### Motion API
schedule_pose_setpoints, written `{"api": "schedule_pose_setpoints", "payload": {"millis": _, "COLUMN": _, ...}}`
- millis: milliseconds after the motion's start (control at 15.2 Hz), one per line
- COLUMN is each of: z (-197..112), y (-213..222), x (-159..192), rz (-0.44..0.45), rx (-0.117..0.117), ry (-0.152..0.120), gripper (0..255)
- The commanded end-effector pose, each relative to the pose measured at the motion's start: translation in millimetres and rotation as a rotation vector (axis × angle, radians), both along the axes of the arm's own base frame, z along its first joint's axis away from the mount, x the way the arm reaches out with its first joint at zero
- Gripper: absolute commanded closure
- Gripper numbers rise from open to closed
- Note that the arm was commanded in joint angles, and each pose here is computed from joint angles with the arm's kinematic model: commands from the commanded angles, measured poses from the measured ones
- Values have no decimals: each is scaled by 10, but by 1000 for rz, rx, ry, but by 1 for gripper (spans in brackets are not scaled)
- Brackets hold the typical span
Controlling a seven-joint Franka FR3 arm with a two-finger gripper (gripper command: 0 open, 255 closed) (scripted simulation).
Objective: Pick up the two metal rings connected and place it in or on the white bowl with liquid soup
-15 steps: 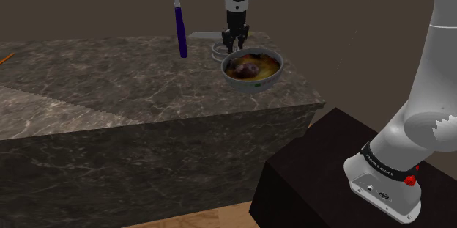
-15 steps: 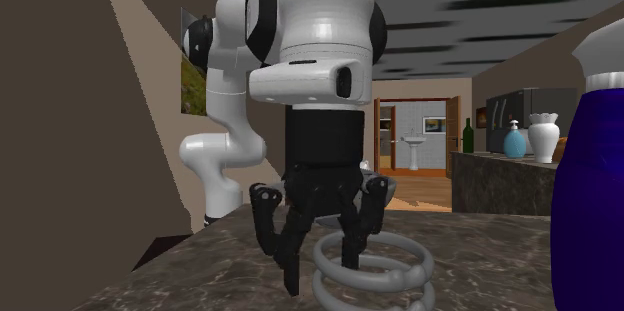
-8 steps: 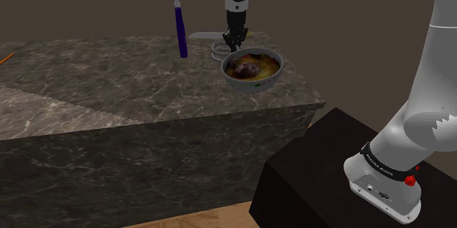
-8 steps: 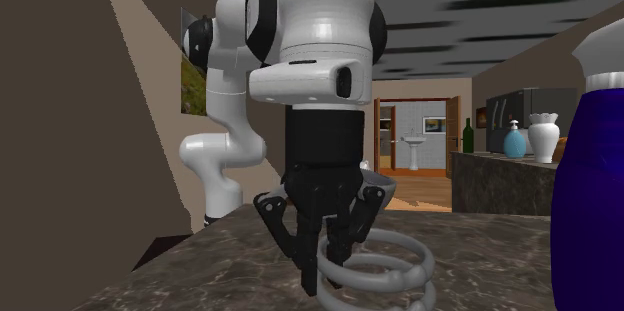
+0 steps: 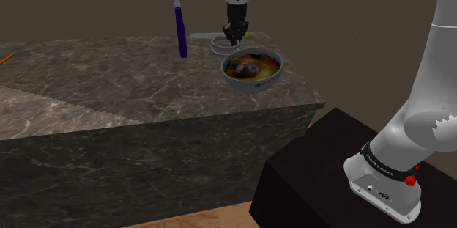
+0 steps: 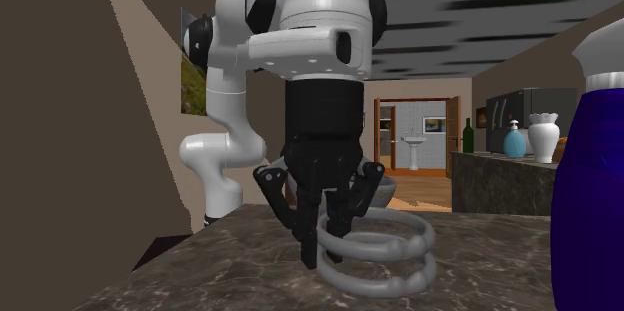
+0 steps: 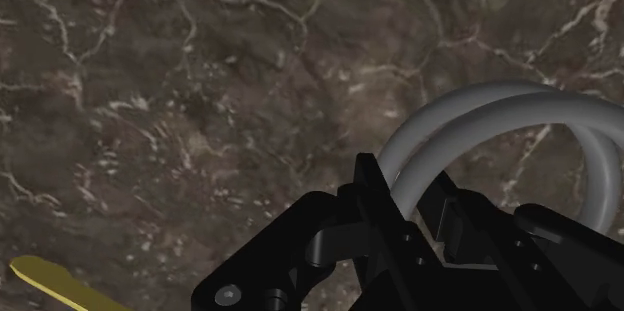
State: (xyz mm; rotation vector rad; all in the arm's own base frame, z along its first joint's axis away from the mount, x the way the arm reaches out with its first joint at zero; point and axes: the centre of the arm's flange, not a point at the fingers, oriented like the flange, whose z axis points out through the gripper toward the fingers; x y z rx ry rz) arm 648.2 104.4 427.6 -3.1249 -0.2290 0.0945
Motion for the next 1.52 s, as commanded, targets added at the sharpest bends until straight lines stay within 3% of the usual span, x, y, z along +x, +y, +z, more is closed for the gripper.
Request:
{"api": "schedule_pose_setpoints", "payload": {"millis": 0, "z": 111, "y": 3, "x": -2, "rz": 0, "rx": 0, "ry": 0, "gripper": 255}}
{"api": "schedule_pose_setpoints", "payload": {"millis": 1452, "z": 1273, "y": 3, "x": -2, "rz": 0, "rx": 0, "ry": 0, "gripper": 255}}
